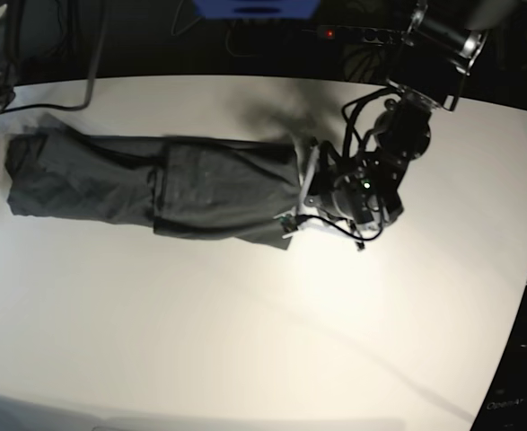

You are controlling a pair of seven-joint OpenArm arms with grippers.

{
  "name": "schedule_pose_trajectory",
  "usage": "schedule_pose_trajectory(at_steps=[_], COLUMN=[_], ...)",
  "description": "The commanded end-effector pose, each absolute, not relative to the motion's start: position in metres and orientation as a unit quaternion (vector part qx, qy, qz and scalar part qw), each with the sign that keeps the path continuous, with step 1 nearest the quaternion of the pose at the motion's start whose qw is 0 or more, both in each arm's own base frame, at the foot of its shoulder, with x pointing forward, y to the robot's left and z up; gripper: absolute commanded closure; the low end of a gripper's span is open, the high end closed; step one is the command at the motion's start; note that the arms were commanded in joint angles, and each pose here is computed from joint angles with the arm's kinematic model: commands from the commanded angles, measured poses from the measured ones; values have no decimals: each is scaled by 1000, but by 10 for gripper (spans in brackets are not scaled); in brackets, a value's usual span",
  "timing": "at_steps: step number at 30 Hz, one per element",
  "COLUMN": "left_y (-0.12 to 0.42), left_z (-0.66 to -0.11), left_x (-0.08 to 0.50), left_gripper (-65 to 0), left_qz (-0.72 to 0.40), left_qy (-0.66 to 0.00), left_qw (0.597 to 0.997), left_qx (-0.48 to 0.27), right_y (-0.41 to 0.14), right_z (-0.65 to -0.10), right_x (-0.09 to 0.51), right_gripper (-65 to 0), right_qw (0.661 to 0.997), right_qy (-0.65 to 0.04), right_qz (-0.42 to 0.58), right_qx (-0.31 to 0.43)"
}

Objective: Fold the T-shirt properly
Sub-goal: 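Release the strip end with the right gripper and move it aside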

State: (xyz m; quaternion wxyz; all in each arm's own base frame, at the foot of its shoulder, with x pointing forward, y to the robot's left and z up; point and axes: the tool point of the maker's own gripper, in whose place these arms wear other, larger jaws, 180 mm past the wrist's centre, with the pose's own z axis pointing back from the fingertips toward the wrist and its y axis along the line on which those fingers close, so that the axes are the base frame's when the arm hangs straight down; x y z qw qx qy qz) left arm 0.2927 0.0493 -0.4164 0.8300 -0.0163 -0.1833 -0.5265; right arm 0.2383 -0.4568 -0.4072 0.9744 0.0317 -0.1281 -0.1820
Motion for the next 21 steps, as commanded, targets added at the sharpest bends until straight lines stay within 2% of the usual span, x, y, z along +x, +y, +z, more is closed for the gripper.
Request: schedule_pose_trajectory(at_steps=[1, 11, 21], left_y=[48, 48, 59], left_z=[-406, -405, -407], left_x=[303, 304, 304], left_gripper=[-31, -31, -31], left_qz=[-525, -525, -525], left_qy=[-200, -200, -193], left_qw=[827, 827, 829], left_qx=[-11, -9, 0], right_y=[-470, -464, -455], right_z=[-391, -389, -360], right_x=[244, 249, 270], right_gripper=[-424, -422, -422], right_qw=[971, 967, 959], right_qy=[-151, -164, -203], right_qz=[-184, -189, -172], right_qx=[22, 45, 101])
